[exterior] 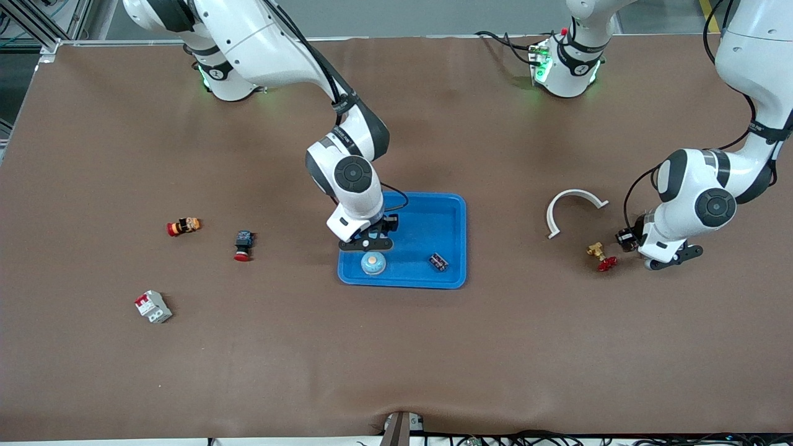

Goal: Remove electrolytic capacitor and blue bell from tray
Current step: 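Set the capacitor beside the red valve while the right gripper carries the bell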

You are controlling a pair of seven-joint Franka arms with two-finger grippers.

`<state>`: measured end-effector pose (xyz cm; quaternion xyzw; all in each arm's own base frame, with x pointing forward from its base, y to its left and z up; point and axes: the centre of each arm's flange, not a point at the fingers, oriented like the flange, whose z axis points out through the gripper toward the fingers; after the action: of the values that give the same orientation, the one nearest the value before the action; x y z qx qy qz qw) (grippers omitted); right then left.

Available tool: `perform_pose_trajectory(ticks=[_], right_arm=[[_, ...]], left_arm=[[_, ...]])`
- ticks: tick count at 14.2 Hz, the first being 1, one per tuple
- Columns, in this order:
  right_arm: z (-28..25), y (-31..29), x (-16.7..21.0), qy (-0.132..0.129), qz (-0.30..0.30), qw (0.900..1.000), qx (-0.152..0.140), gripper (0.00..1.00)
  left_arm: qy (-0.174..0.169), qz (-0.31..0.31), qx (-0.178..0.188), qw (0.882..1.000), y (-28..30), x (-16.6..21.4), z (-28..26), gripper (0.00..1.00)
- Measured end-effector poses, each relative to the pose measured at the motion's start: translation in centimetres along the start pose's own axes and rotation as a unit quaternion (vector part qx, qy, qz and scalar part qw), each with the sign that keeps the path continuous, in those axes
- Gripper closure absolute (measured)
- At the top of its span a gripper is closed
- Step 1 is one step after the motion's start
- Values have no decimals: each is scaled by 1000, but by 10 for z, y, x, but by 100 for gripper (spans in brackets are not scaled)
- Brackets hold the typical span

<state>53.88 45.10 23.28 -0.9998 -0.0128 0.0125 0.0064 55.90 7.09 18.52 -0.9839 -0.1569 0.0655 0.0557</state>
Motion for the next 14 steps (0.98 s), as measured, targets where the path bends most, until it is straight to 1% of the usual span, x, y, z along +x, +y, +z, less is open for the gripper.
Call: perform_pose_trajectory(ticks=[3,6,8,9,11,12,14], right_arm=[[-46,30,23,-11,-31,999,-6,33],[-91,86,49,-20,-62,998,-5,33],[-115,119,61,-20,-85,996,-2,33],[-123,135,66,-20,-96,995,-1,33],[-128,158,67,-23,-112,993,0,33],[-126,166,66,-26,-117,993,0,33],[-115,177,60,-25,-129,991,1,33]], left_arm=[[1,3,-1,1000,4,-1,-1,68],[2,8,-5,1000,16,-3,-3,68],[1,10,-5,1000,17,-4,-2,68],[1,9,-5,1000,17,-4,-2,63],[3,10,-5,1000,17,-3,-4,44],[4,12,-5,1000,19,-3,-7,33],[5,20,1,1000,27,-5,-24,15]])
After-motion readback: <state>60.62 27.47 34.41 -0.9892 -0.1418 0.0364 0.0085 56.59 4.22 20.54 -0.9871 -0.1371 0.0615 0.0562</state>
